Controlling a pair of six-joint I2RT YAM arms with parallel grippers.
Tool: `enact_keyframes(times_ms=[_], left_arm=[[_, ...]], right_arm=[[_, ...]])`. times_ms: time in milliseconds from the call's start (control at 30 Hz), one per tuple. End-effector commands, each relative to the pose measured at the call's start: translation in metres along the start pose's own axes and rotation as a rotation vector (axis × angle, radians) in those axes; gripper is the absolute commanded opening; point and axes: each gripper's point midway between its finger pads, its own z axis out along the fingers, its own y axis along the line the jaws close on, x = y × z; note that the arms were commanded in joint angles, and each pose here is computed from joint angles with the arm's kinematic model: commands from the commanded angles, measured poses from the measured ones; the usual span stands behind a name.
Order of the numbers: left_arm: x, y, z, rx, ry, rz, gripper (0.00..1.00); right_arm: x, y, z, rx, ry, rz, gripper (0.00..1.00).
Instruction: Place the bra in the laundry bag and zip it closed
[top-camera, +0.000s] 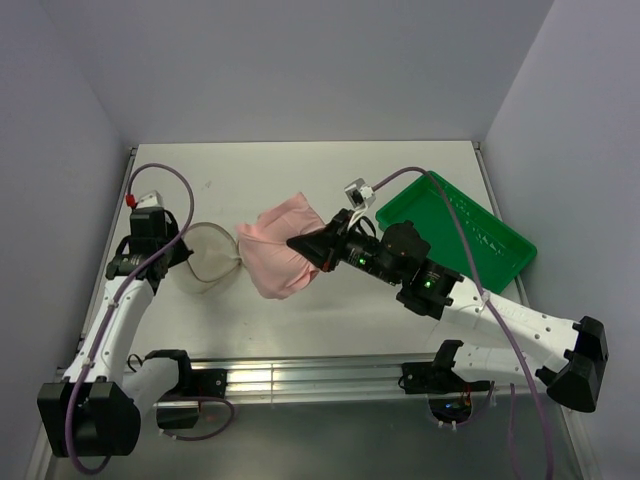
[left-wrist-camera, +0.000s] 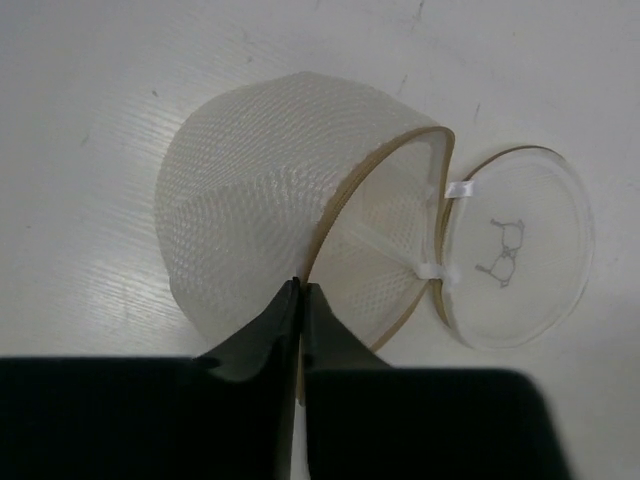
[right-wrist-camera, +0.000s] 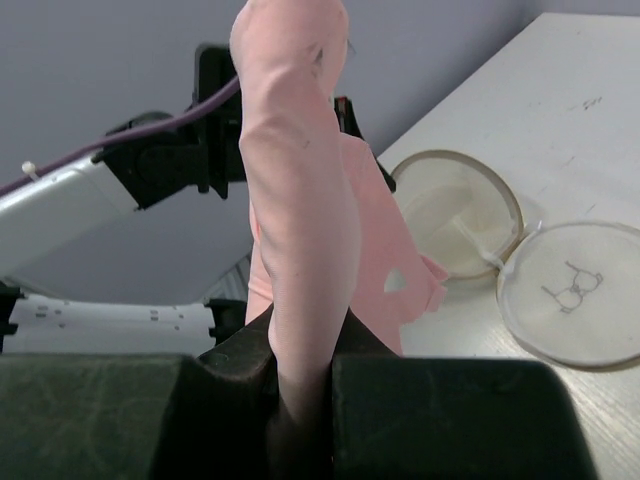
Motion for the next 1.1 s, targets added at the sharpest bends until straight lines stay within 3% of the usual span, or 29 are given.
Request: enact_keyframes(times_ms=[0,267,433,667,833,1067], left_arm=[[-0.014,-0.018,-0.002,0.087,-0.032,0.012,0.00],[0.003,-0.090,-0.039,0.444,0.005,-0.080,0.00],[0.002,-0.115,-0.058,0.599,-0.031,-0.135,0.00],[0.011,-0.120,-0.066,0.686,-0.048,-0.187,0.00],[0.020,-0.118,-0.065,0.704,-0.052,-0.201,0.00],[0.031,-0.113,-0.059,0.704,-0.048,-0.207,0.00]], right_arm=[[-0.025,0.004,0.005,0.006,-0.129,0.049,0.00],[-0.045,-0.010,0.009,0.081,-0.241,0.092,0.00],[-0.041,-0.024,0.023,0.123,-0.272,0.130,0.00],[-0.012,-0.052,0.048,0.175,-0.248,0.156,0.00],[0.030,-0.080,0.078,0.212,-0.163,0.163,0.00],[0.082,-0.077,0.106,0.096,-0.016,0.165,0.00]])
